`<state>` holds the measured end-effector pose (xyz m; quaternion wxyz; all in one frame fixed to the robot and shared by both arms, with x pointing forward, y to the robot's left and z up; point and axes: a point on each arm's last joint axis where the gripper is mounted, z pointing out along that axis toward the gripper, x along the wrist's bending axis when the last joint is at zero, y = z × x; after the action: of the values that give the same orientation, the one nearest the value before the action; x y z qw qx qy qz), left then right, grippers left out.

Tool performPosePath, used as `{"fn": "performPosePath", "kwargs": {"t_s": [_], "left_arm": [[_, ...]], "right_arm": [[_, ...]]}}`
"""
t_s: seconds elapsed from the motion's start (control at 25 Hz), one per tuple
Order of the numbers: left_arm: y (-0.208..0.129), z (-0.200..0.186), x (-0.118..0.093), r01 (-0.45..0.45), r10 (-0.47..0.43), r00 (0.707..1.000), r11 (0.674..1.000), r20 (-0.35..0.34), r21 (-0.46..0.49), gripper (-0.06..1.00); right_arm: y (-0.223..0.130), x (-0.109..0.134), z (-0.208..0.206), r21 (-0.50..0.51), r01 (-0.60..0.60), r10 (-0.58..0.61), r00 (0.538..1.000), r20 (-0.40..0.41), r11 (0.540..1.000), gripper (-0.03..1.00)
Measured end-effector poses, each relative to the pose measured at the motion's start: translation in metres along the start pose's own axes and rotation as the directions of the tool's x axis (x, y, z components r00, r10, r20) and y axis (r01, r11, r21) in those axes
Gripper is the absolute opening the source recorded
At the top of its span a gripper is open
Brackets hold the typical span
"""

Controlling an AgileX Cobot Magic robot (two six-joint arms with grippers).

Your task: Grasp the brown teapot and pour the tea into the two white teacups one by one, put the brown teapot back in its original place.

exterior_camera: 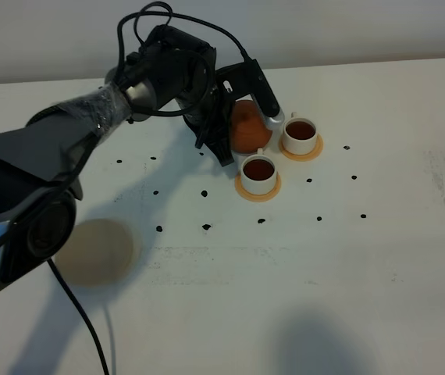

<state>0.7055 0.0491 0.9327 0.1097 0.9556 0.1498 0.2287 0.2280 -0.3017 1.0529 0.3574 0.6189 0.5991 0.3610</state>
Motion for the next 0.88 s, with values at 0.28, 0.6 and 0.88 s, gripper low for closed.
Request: {"fn": "performPosePath", "kwargs": {"t_s": [0.28, 0.6, 0.88], "left_arm": [[0.0, 0.004, 0.0, 0.053, -0.053, 0.998, 0.998, 0.015, 0.021, 0.12], [0.002, -0.019, 0.006, 0.14, -0.14, 0.99, 0.99, 0.013, 0.031, 0.12], [0.007, -0.087, 0.025, 0.279, -0.278, 0.96, 0.96, -0.041, 0.002, 0.12]], "right_arm": [[0.0, 0.0, 0.0, 0.0, 0.0, 0.0, 1.0, 0.0, 1.0, 0.48], [0.0, 0.0, 0.0, 0.0, 0.001, -0.001, 1.0, 0.0, 1.0, 0.48], [0.0, 0.0, 0.0, 0.0, 0.001, -0.001, 1.0, 0.0, 1.0, 0.48]]}}
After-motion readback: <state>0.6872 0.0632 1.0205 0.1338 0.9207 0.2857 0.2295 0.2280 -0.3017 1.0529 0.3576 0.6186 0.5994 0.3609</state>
